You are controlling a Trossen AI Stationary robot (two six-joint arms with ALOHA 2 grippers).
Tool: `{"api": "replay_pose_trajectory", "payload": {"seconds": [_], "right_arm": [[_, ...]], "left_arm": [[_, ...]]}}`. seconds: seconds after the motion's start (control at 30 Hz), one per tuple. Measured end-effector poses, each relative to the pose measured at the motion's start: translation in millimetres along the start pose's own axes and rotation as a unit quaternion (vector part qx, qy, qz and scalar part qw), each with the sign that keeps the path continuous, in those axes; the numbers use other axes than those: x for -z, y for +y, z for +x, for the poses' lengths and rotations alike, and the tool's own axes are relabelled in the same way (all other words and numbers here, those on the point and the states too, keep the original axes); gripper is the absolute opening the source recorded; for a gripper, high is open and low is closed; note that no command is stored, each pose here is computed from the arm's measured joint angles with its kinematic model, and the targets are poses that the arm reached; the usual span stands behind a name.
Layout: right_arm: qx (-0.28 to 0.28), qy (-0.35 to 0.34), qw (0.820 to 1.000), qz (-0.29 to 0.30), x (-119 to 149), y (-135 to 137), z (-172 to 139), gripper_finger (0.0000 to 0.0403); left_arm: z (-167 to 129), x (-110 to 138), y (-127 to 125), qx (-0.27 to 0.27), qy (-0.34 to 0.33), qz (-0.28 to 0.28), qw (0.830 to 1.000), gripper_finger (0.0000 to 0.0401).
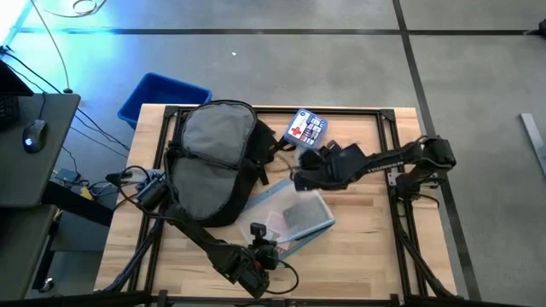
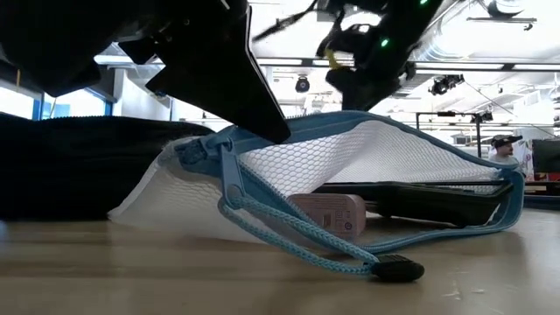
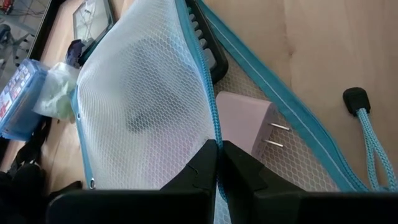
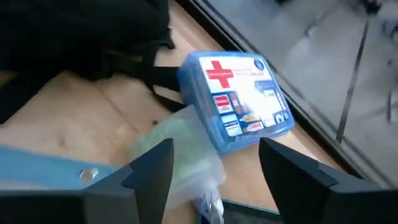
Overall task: Unpack backpack
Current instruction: Remove the green earphones from the white zip bag, then remove the black calculator from the white zip bag
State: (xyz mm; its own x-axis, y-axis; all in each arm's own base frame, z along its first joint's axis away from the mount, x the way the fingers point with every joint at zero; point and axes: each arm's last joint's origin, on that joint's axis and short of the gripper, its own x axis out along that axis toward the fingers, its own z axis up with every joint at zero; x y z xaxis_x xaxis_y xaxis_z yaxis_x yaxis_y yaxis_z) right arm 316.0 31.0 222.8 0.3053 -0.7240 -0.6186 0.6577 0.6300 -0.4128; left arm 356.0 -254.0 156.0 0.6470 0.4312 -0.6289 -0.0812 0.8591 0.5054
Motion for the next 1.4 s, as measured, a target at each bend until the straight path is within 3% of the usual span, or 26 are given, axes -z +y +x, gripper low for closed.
{"api": "replay_pose_trajectory", "payload": {"seconds": [0.2, 0.33, 0.43, 0.6, 0.8, 1.23, 1.4], "right_arm": [[-0.127, -0.084, 0.983, -0.101, 49.8, 52.2, -88.7, 0.0224], [-0.275, -0.106, 0.930, -0.219, 104.7, 95.0, -142.4, 0.0224], [-0.327, -0.134, 0.907, -0.231, 142.7, 126.0, -160.2, 0.0224], [-0.244, -0.179, 0.921, -0.244, 186.3, 159.4, -135.5, 0.0224], [-0.143, -0.206, 0.936, -0.248, 183.9, 171.2, -101.2, 0.0224], [-0.136, -0.115, 0.939, -0.295, 149.5, 167.5, -57.2, 0.0225], [-0.106, -0.072, 0.946, -0.296, 145.0, 157.5, -42.4, 0.0225]], "left_arm": [[-2.3, 0.6, -1.9, -0.004, -0.004, 0.000, 1.000, 0.0000], [-2.4, 0.7, -1.9, -0.005, -0.005, 0.000, 1.000, 0.0000], [-2.2, 0.6, -1.7, -0.007, -0.006, 0.007, 1.000, 0.0000], [-1.9, 0.5, -1.5, -0.009, -0.006, 0.001, 1.000, 0.0000], [-1.8, 0.6, -1.6, -0.009, -0.006, 0.001, 1.000, 0.0000], [-1.8, 0.7, -1.6, -0.008, -0.006, 0.001, 1.000, 0.0000], [-1.6, 0.7, -1.3, -0.009, -0.005, 0.001, 1.000, 0.0000]]}}
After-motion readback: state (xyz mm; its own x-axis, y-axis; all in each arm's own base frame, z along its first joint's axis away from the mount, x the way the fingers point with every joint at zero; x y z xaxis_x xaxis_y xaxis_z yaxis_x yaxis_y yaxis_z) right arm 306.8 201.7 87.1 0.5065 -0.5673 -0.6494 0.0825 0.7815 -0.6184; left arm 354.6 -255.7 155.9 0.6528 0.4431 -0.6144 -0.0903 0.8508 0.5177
